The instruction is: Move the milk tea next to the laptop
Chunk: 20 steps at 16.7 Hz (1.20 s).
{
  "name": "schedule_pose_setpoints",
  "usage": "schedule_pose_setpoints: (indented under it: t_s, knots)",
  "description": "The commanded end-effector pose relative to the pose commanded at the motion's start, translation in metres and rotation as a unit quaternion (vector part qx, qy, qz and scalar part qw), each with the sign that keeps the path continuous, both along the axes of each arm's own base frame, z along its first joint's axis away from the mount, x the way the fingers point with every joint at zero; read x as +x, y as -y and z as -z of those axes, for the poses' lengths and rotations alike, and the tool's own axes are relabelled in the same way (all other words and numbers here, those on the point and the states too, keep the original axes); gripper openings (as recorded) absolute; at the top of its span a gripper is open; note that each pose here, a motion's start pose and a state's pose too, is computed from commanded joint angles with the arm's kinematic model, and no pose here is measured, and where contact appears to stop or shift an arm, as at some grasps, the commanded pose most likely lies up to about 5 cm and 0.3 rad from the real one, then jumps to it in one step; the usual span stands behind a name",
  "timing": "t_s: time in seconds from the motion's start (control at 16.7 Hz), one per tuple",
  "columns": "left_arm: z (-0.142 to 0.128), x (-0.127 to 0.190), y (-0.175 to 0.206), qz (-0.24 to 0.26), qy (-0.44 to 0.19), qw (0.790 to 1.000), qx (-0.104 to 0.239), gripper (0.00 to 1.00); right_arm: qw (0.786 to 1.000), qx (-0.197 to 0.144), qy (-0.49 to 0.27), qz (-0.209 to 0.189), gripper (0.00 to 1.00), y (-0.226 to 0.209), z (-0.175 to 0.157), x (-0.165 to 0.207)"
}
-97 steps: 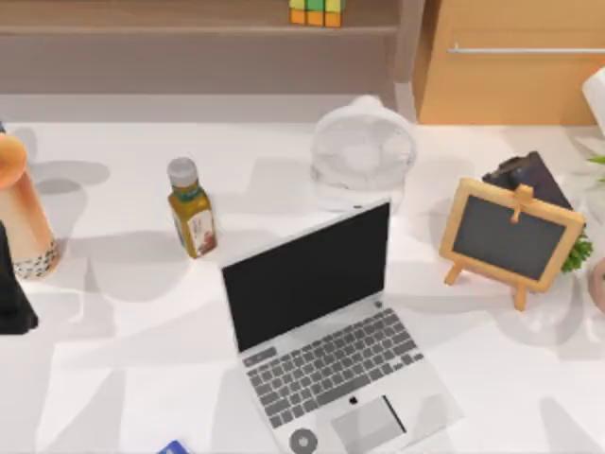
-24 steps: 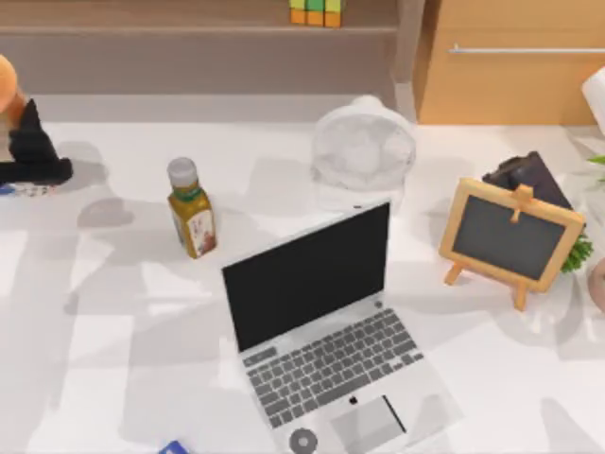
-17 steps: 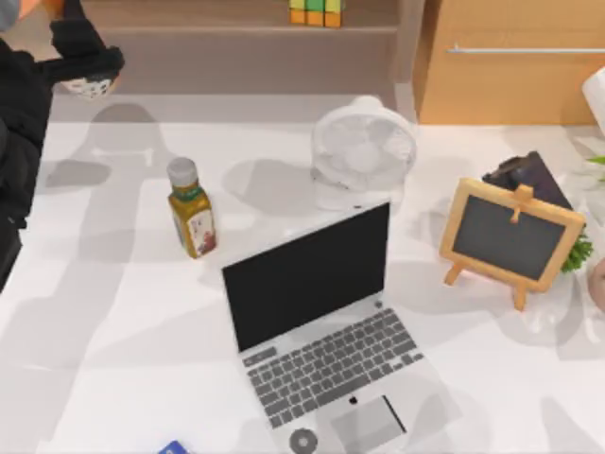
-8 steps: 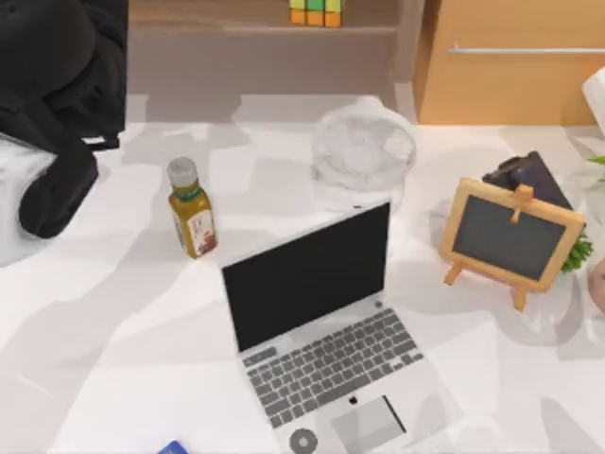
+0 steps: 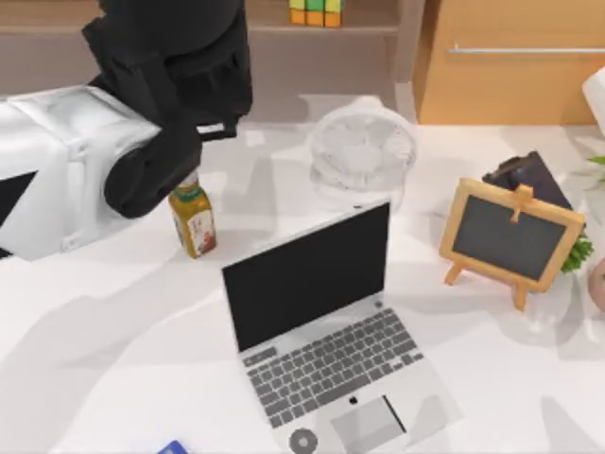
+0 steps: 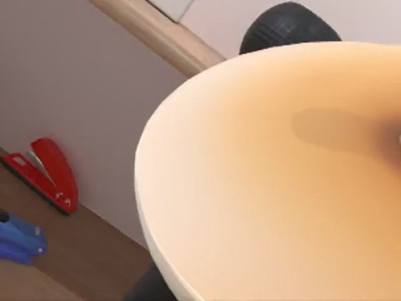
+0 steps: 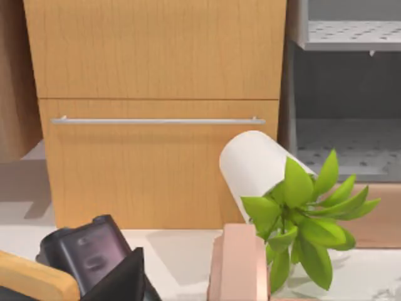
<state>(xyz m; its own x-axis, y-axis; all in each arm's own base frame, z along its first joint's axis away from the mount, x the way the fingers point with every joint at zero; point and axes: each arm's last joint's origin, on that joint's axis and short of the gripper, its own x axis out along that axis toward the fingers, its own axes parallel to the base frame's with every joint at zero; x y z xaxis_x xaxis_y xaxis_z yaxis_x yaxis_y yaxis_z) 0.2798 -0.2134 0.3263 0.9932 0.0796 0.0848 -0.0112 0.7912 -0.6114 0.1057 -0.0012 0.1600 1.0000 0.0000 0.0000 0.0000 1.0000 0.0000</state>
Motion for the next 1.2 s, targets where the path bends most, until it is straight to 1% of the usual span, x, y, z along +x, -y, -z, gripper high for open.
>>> schedule_pose_setpoints:
  t_s: [0.12,0.24,0.48,0.6,0.72,0.84,0.9,1.08,1.2]
  knots:
    - [-0.001,-0.008,0.023,0.005,-0.021,1.000,-0.008,0.00,1.000,0.000,0.000,0.000,1.00,0.000,0.000,0.000]
    - [0.002,-0.017,0.047,0.011,-0.045,0.999,-0.006,0.00,1.000,0.000,0.000,0.000,1.00,0.000,0.000,0.000]
    - [0.016,-0.041,0.096,0.019,-0.090,0.996,0.015,0.00,1.000,0.000,0.000,0.000,1.00,0.000,0.000,0.000]
    - [0.023,-0.057,0.120,0.024,-0.105,0.994,0.027,0.00,1.000,0.000,0.000,0.000,1.00,0.000,0.000,0.000]
    - [0.033,-0.077,0.145,0.032,-0.119,0.991,0.047,0.00,1.000,0.000,0.000,0.000,1.00,0.000,0.000,0.000]
    - [0.051,-0.101,0.171,0.042,-0.134,0.987,0.081,0.00,1.000,0.000,0.000,0.000,1.00,0.000,0.000,0.000]
    - [0.063,-0.115,0.184,0.047,-0.141,0.983,0.106,0.00,1.000,0.000,0.000,0.000,1.00,0.000,0.000,0.000]
    - [0.106,-0.157,0.214,0.060,-0.156,0.967,0.191,0.00,1.000,0.000,0.000,0.000,1.00,0.000,0.000,0.000]
    - [0.135,-0.181,0.226,0.067,-0.160,0.954,0.246,0.00,1.000,0.000,0.000,0.000,1.00,0.000,0.000,0.000]
